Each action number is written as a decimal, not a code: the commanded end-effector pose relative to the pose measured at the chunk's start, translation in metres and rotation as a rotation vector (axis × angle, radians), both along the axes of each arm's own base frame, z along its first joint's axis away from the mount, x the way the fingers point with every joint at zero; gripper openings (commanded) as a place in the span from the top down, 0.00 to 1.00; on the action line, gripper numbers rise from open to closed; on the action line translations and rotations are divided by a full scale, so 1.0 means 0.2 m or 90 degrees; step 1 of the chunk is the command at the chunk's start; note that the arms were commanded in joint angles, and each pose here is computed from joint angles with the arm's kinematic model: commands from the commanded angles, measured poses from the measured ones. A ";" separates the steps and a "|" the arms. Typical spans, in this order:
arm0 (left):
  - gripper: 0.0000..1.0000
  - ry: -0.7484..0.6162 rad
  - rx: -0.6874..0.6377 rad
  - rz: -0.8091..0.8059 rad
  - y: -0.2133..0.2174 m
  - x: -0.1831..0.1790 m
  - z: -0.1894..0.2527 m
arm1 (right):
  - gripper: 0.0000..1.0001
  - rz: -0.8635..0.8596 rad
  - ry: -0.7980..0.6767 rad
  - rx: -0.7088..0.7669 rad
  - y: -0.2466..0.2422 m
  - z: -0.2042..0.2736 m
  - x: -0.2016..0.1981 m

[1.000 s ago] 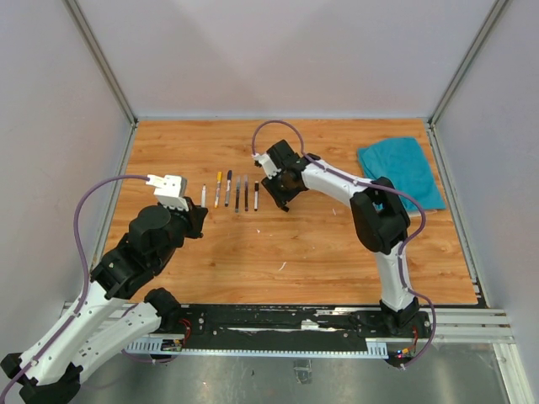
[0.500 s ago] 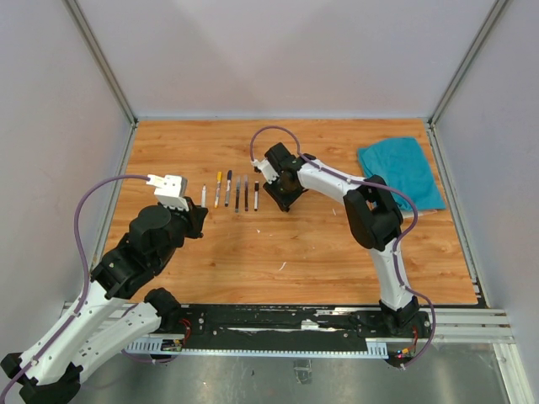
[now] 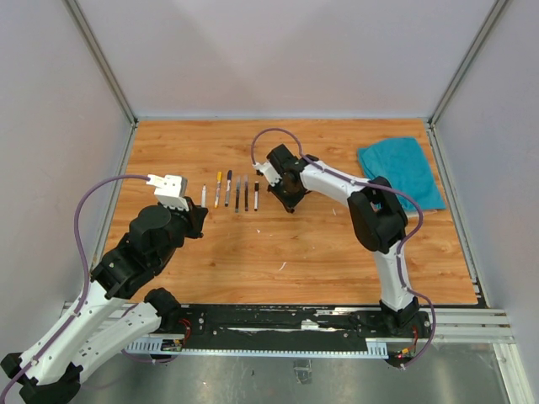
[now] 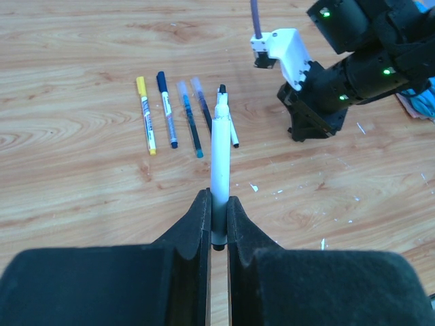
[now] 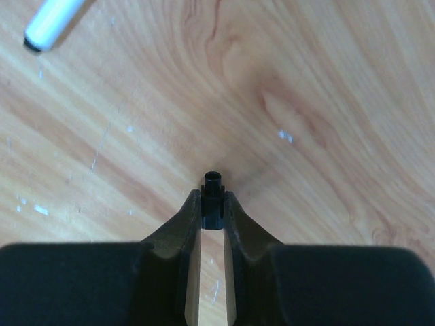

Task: Insert the pens into the pen caps
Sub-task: Move the pen cap to the center of the board, then adjust the pen cap at the center of the board, then pick up the pen cap from the center of the board.

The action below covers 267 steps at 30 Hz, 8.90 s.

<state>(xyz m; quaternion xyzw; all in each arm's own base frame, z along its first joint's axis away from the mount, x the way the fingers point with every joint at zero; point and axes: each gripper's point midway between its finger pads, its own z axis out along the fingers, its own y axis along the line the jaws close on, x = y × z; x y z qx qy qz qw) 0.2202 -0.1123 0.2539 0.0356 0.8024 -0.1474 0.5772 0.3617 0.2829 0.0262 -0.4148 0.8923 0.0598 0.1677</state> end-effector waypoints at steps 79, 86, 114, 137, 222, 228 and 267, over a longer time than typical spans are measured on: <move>1.00 -0.018 -0.004 -0.001 0.01 0.00 0.02 | 0.23 -0.394 -0.061 0.203 0.05 0.23 -0.86; 0.99 -0.017 -0.003 -0.004 0.00 0.00 0.02 | 0.24 -0.555 0.004 0.202 0.09 0.15 -0.92; 1.00 -0.015 -0.002 -0.004 0.00 0.00 0.02 | 0.45 -0.543 0.007 0.044 0.15 -0.01 -0.95; 0.99 -0.020 -0.005 -0.006 0.00 0.00 0.03 | 0.77 -0.522 -0.015 0.038 0.08 0.01 -0.95; 1.00 -0.019 -0.005 -0.011 0.00 0.00 0.02 | 0.65 -0.473 0.030 0.050 0.02 -0.09 -1.01; 1.00 -0.021 -0.006 -0.009 0.00 0.00 0.03 | 0.70 -0.468 0.029 0.044 0.01 -0.09 -1.02; 0.99 0.001 -0.007 -0.039 -0.09 0.03 0.00 | 0.99 -0.270 -0.045 0.111 0.04 0.17 -0.98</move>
